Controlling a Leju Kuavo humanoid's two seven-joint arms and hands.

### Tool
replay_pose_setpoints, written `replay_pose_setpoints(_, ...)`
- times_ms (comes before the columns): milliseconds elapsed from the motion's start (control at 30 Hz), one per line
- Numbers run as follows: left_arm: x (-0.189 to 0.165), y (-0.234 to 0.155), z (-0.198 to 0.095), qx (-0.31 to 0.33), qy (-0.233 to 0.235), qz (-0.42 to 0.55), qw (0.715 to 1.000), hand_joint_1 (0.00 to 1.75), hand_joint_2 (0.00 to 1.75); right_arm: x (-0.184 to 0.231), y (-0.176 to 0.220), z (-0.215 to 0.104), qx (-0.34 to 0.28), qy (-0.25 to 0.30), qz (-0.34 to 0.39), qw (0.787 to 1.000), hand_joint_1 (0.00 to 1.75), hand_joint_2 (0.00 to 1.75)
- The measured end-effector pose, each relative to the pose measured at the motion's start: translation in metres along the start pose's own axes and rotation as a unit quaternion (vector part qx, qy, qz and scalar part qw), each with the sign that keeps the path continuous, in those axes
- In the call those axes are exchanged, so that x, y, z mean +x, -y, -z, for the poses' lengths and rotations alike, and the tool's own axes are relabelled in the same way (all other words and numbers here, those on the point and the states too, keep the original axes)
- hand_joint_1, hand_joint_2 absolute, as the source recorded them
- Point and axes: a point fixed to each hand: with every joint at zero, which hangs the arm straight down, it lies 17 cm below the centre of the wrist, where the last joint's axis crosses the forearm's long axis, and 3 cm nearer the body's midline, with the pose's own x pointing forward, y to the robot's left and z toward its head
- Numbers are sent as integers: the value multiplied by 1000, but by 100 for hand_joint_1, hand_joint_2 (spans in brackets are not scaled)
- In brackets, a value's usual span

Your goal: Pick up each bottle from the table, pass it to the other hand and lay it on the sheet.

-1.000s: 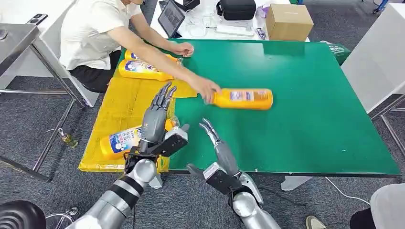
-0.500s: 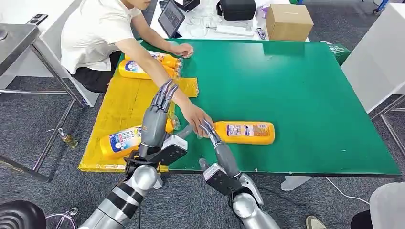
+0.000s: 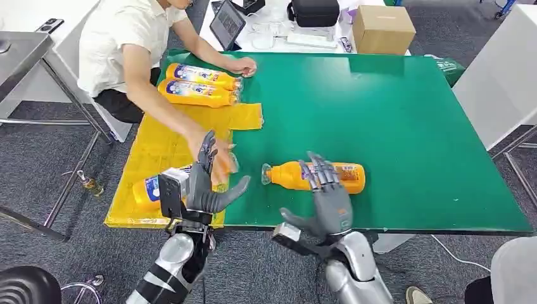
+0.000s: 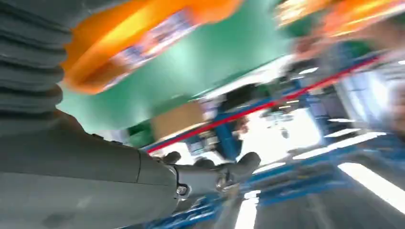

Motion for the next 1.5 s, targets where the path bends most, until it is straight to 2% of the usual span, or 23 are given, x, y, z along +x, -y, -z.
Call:
replay_pose_setpoints(100,4,-1,-9,15,28,55,998,0,175,-49,4,-7,16,-41,-60,997,0,175)
replay_pose_setpoints(267,13,11,-11,10,41,68,997,0,175,-75,14,5,17,-40,-109,993,0,175)
replay_pose_setpoints(467,12,13,-11,8,40,66,997,0,175,-91,19,12,17,-59,-123,990,0,175)
replay_pose_setpoints(567,11,15,-12,5,38,72,997,0,175,-116,5,8,61,-95,-126,986,0,175)
replay_pose_setpoints(833,13,25,-12,-5,36,67,997,0,175,-156,-26,16,136,-127,-112,976,0,175)
replay_pose_setpoints(1067,8,33,-14,-14,26,71,997,0,175,-169,-66,-11,223,-156,-115,955,0,175)
replay_pose_setpoints(1500,8,46,-16,-33,21,64,997,0,175,-167,-73,-5,247,-139,-132,950,0,175)
